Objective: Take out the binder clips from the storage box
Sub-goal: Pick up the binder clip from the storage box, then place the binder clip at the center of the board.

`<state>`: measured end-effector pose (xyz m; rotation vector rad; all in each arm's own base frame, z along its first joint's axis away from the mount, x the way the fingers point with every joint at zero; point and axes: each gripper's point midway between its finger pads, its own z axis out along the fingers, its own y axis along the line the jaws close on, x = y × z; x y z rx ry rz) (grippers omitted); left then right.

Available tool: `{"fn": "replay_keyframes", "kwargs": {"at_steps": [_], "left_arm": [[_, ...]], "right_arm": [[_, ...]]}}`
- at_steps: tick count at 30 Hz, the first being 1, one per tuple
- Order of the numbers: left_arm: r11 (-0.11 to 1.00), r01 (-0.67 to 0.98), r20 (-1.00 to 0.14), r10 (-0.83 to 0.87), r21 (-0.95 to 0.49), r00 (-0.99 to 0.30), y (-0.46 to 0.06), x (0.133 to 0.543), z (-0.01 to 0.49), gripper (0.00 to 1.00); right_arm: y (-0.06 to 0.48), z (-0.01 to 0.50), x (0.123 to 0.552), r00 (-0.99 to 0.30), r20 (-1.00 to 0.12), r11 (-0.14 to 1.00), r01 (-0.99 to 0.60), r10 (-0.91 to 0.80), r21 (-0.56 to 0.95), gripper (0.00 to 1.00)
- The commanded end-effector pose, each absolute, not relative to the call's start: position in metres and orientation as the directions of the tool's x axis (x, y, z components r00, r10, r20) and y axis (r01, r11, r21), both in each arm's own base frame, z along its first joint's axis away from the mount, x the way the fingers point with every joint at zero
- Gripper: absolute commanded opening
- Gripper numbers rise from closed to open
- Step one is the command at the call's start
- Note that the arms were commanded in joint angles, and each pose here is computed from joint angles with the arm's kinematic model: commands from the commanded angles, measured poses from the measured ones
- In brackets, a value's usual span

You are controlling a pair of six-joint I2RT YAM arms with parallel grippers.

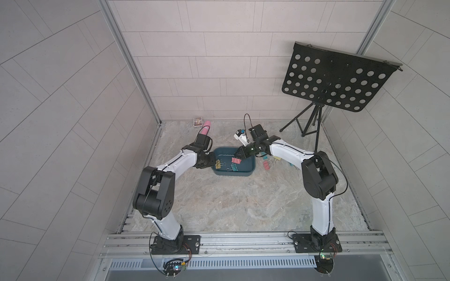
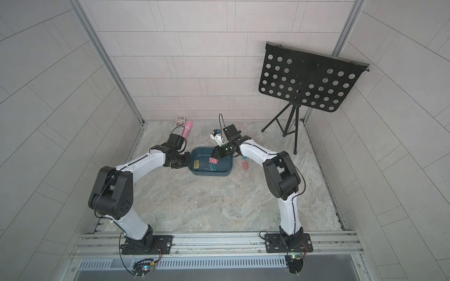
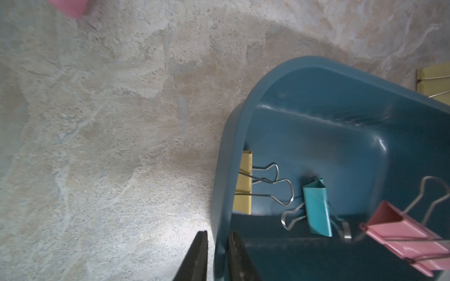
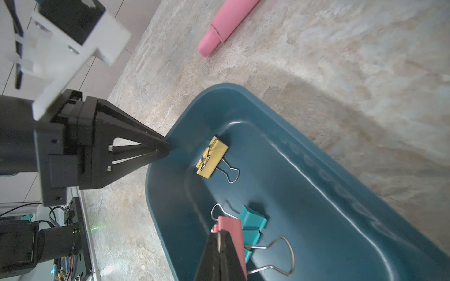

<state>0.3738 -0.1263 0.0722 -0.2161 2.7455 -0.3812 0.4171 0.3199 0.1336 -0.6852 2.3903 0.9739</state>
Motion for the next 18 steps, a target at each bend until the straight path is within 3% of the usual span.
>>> {"fn": "replay_keyframes", "kwargs": {"at_steps": [1,18], "left_arm": [[0.956,-0.112,-0.330,-0.202,-0.272,-0.922,-0.120,0.371,0.074,0.24],[0.956,-0.111,-0.331,-0.201,-0.271,-0.922,-0.120,0.371,0.074,0.24]], "right_arm": [[0.307,0.165,0.422,-0.735,-0.641,0.628,-0.610,-0.222,0.483,0.00],[0.188,0.179,0.418,-0.746,-0.666,0.744,-0.439,0.012,0.504,0.00]]}}
